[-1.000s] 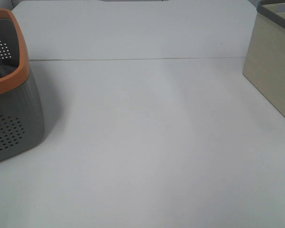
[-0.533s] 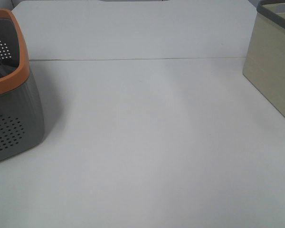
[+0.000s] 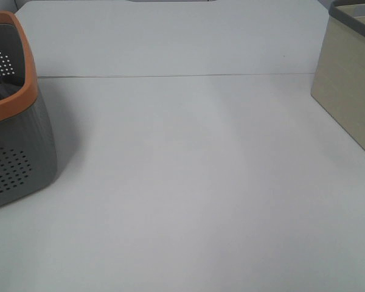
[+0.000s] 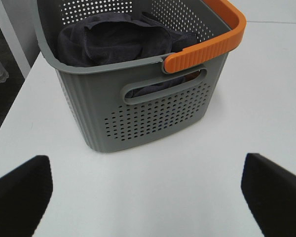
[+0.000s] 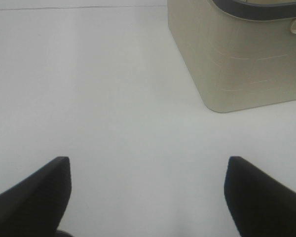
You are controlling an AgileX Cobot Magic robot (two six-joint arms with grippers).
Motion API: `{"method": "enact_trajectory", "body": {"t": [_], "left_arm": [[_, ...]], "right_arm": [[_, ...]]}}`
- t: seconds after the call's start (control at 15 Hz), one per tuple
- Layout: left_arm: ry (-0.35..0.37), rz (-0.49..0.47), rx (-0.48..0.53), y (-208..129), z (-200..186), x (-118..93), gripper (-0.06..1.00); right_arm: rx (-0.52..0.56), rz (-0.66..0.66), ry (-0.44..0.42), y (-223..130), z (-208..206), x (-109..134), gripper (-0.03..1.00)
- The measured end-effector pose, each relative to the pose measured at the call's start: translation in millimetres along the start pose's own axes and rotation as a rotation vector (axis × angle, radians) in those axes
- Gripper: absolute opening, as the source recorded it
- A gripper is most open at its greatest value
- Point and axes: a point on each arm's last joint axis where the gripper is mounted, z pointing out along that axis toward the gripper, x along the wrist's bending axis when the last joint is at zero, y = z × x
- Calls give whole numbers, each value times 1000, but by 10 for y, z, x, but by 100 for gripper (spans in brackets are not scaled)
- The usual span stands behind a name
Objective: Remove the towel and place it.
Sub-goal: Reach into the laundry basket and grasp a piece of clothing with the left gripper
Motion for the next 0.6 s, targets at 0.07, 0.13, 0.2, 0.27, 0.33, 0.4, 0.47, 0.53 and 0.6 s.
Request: {"method": "enact_trajectory", "body": {"t": [0.07, 0.13, 0.2, 0.27, 0.33, 0.4, 0.47, 0.53, 0.6], "left_arm": [[0, 0, 0, 0, 0, 0, 98], [0, 0, 0, 0, 0, 0, 98], [0, 0, 0, 0, 0, 0, 98], [0, 0, 0, 0, 0, 0, 98], [0, 0, 0, 0, 0, 0, 98], [0, 0, 0, 0, 0, 0, 98], [0, 0, 0, 0, 0, 0, 98], [0, 0, 0, 0, 0, 0, 98], [0, 0, 0, 0, 0, 0, 98]], "right_arm": [[0, 0, 0, 0, 0, 0, 75], [0, 0, 0, 0, 0, 0, 75], [0, 0, 0, 0, 0, 0, 75], [0, 0, 0, 0, 0, 0, 75], [0, 0, 0, 0, 0, 0, 75], [0, 0, 0, 0, 0, 0, 75], [0, 0, 0, 0, 0, 0, 75], [0, 0, 0, 0, 0, 0, 75], [0, 0, 0, 0, 0, 0, 75]]}}
